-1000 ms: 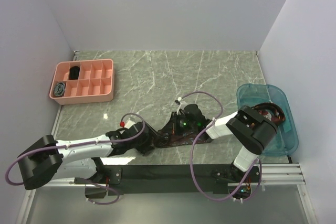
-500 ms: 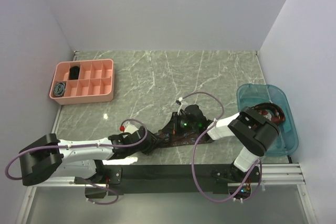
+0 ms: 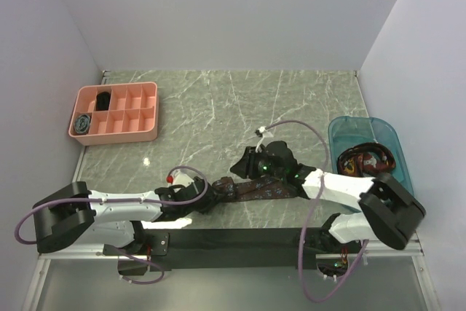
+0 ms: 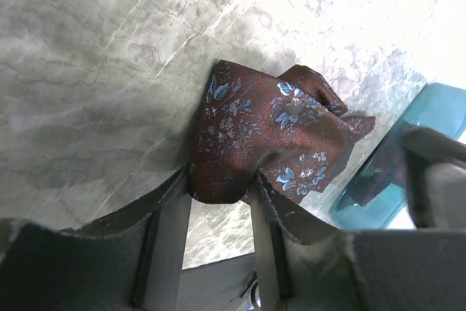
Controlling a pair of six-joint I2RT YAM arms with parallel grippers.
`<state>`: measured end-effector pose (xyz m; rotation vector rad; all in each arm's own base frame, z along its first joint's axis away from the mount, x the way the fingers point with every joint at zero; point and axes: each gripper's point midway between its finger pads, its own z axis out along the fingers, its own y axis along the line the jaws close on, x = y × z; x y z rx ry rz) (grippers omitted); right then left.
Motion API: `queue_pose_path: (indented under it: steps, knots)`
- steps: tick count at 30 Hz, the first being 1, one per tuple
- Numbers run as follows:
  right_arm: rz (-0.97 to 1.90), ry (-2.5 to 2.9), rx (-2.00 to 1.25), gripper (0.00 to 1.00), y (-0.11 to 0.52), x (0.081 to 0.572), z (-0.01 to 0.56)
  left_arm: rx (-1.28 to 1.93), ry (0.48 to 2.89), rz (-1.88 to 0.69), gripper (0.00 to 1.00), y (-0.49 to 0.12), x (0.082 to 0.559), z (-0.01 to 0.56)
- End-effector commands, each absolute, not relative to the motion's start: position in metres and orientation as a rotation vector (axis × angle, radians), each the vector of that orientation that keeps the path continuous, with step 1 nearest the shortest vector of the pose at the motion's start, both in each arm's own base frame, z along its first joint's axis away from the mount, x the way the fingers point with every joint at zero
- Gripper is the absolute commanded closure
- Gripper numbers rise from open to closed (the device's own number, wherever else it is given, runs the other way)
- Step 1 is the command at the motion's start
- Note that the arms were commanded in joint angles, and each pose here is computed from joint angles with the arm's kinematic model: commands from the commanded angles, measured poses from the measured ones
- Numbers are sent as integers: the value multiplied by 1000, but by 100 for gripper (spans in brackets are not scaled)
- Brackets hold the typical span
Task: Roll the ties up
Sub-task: Roll the tie
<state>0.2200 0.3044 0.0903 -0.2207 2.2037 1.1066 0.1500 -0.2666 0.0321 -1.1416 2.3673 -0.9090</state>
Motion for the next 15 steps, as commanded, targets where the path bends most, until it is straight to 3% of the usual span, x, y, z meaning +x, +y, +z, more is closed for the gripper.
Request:
queue_pose_path:
  steps: [1,7,15]
  knots:
    - [935,2206,-132,59,280,236,99,-1128,2353,-810,57,-259,155,27]
    - [804,2365,122,68,242,224,58,-1095,2349,-793,54,-264,160,32]
    - [799,2514,302,66,224,199,26,-1077,2337,-791,53,-264,162,33]
